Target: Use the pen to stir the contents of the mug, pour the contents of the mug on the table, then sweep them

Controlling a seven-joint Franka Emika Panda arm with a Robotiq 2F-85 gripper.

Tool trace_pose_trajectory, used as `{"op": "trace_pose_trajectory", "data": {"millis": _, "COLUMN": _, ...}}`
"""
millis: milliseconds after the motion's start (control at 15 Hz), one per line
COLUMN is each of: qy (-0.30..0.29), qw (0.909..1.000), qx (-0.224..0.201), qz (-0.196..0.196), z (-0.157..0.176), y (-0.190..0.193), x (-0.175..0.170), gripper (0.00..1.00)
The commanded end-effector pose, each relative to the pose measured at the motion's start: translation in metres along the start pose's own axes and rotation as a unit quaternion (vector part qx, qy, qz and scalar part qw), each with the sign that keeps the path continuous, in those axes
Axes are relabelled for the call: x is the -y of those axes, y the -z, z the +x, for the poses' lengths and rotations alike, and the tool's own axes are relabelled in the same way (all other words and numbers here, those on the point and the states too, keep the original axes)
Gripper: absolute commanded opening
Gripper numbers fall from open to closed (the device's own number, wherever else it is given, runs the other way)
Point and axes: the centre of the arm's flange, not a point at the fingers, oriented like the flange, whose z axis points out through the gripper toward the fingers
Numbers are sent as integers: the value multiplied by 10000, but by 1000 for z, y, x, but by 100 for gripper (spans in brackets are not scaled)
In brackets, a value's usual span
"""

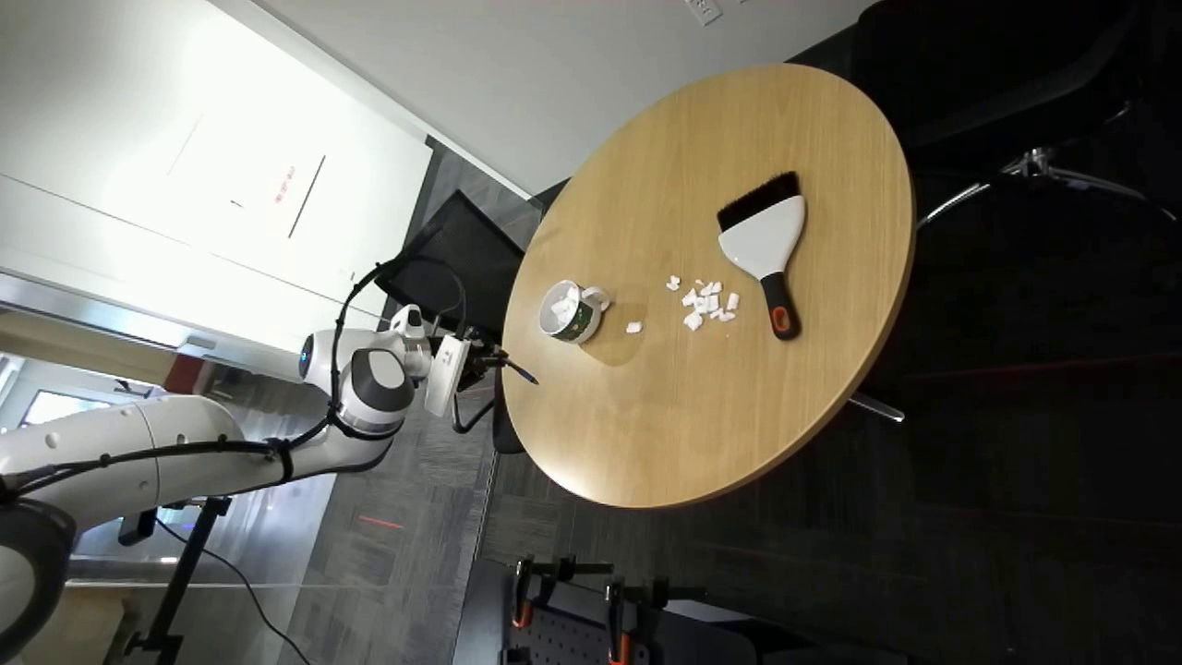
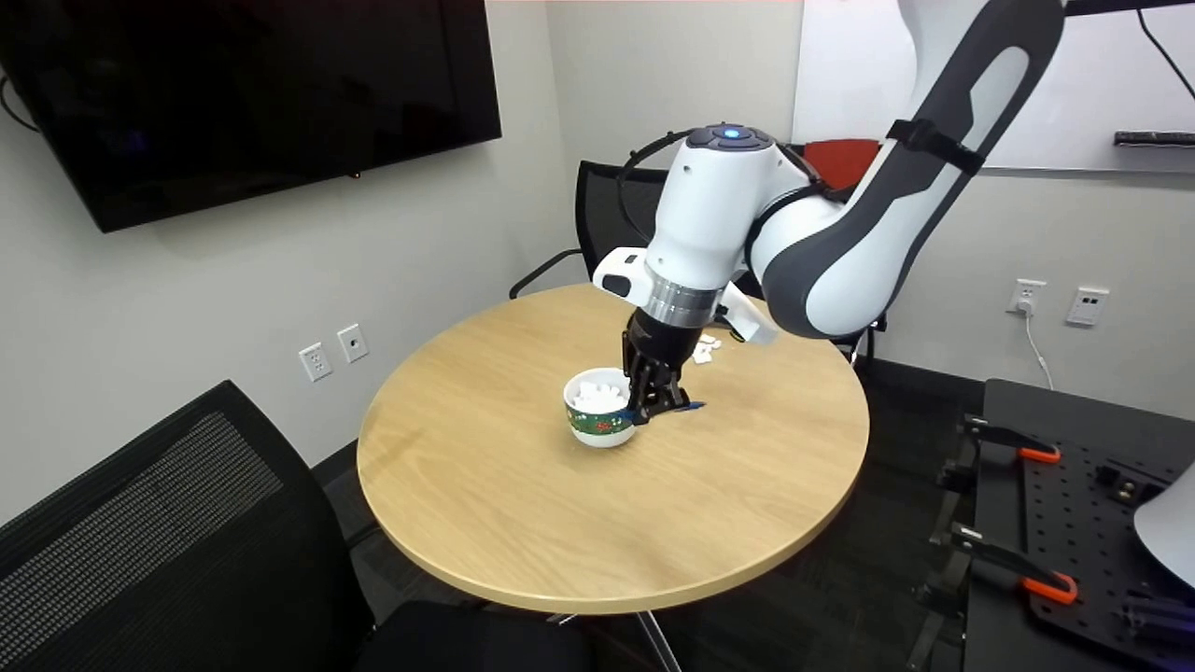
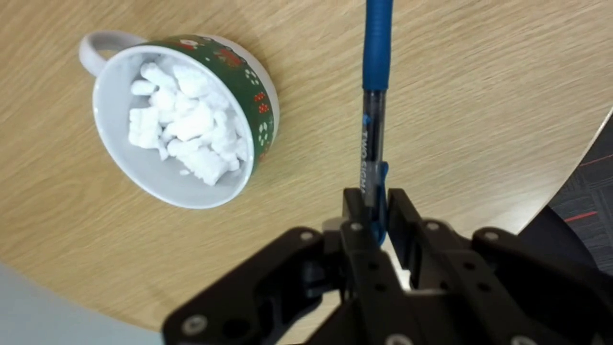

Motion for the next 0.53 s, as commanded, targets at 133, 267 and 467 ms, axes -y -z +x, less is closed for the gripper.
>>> {"op": "trace_pose_trajectory", "data": {"millis": 133, "qy": -1043, "qw": 9923, "qx": -579, "qz": -330, "z": 24, "y": 33, "x": -9, "gripper": 4}}
{"op": "trace_pose_trajectory", "data": {"millis": 267, "qy": -1503, "qw": 9844, "qx": -778, "qz": -488, "z": 30, "y": 56, "x": -15, "gripper": 4}}
{"op": "trace_pose_trajectory", "data": {"millis": 467, "qy": -2168, "qw": 9676, "qx": -1010, "qz": -810, "z": 32, "y": 83, "x": -25, "gripper": 4}}
